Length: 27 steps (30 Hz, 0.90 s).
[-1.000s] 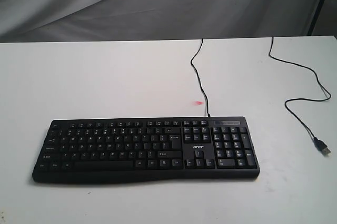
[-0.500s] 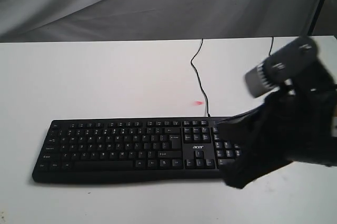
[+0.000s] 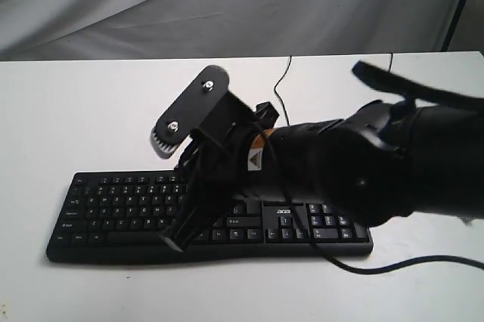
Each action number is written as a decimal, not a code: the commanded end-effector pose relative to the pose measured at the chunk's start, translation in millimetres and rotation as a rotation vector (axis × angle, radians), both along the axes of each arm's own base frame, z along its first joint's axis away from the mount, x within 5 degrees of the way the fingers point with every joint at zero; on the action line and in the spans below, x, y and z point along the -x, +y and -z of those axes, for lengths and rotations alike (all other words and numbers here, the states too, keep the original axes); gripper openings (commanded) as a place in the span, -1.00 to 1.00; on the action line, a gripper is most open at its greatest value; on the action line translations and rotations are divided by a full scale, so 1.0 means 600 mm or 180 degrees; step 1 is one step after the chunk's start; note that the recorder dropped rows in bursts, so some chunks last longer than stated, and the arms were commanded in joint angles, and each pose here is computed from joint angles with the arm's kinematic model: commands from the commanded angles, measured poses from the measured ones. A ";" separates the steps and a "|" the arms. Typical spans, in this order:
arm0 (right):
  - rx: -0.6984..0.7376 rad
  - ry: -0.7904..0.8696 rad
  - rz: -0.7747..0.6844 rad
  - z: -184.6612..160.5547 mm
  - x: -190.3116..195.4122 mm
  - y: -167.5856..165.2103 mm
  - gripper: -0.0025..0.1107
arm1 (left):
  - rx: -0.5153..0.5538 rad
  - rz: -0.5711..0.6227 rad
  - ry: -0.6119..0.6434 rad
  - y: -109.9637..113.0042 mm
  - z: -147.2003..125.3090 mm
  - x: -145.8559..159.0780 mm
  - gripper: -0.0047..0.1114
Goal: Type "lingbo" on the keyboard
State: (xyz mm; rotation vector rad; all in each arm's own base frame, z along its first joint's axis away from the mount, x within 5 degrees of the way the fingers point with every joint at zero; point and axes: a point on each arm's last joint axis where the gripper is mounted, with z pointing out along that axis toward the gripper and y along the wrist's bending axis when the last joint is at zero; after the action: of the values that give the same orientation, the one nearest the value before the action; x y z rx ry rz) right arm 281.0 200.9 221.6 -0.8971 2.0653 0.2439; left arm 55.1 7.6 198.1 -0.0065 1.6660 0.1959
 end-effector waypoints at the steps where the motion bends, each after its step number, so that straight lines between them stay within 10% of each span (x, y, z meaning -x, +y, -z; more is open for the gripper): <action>1: 0.0042 -0.0243 -0.0051 0.034 -0.021 0.019 -0.96 | 0.0012 0.0012 0.0011 0.000 0.003 -0.001 -0.91; 13: 0.0457 -0.0337 -0.0189 0.140 -0.053 0.024 -0.96 | 0.0012 0.0012 0.0011 0.000 0.003 -0.001 -0.91; 27: 0.0697 -0.0134 -0.0339 0.115 -0.089 0.019 -0.96 | 0.0012 0.0012 0.0011 0.000 0.003 -0.001 -0.91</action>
State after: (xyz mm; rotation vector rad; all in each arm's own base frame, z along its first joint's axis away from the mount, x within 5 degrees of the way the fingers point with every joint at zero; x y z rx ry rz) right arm 329.8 210.4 147.1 -1.0940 2.0500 0.0670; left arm 55.1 7.6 198.1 -0.0065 1.6660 0.1959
